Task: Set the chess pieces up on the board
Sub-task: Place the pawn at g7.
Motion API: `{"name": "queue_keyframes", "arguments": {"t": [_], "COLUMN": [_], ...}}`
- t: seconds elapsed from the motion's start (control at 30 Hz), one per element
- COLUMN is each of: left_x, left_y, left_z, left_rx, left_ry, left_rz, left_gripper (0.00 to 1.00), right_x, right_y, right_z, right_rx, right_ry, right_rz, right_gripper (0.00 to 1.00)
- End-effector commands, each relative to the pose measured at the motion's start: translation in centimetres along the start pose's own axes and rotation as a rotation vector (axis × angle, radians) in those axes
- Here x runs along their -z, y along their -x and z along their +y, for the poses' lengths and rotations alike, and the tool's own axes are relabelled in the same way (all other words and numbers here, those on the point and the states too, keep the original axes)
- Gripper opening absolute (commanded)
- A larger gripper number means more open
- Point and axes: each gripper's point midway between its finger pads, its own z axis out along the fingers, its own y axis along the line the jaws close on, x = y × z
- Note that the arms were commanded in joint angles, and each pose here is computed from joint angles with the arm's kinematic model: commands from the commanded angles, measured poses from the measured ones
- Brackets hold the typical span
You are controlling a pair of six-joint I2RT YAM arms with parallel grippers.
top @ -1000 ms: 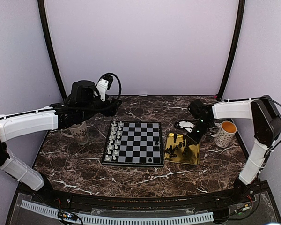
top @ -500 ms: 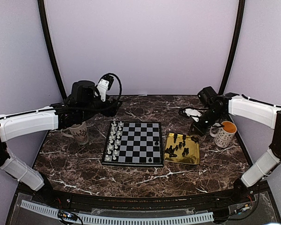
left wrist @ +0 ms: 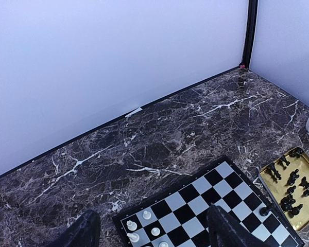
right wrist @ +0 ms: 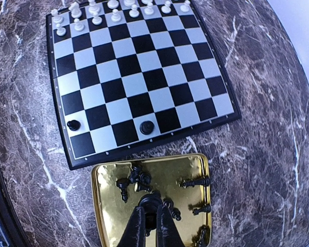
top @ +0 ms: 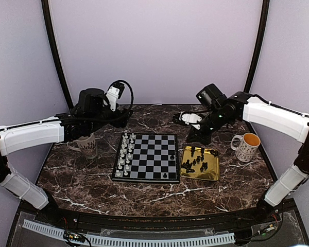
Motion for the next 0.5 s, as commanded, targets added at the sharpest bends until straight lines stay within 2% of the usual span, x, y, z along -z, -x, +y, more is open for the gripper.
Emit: {"name": "queue_keyframes", "arguments": {"t": [0.0, 0.23, 0.47], "left_x": [0.9, 1.6, 1.7], "left_y": [1.8, 2.5, 2.5], "left_z": [0.5, 0.5, 0.7], "left_rx": [0.009, 0.027, 0.049], "left_ry": [0.008, -0.004, 0.007], "left_rz": [-0.048, -0.064, -0.068], "left_gripper": [0.74, 0.74, 0.74], "right_x": [-0.3, -4.0, -7.5], "right_y": [3.1, 5.2, 5.1], "right_z": [1.7, 5.6, 7.7], "right_rx": [0.118, 0.21, 0.243], "right_ry": [-0.007, 0.095, 0.135], "right_rz": [0.003, 0.05, 0.14], "right_gripper": [0.0, 0.0, 0.0]}}
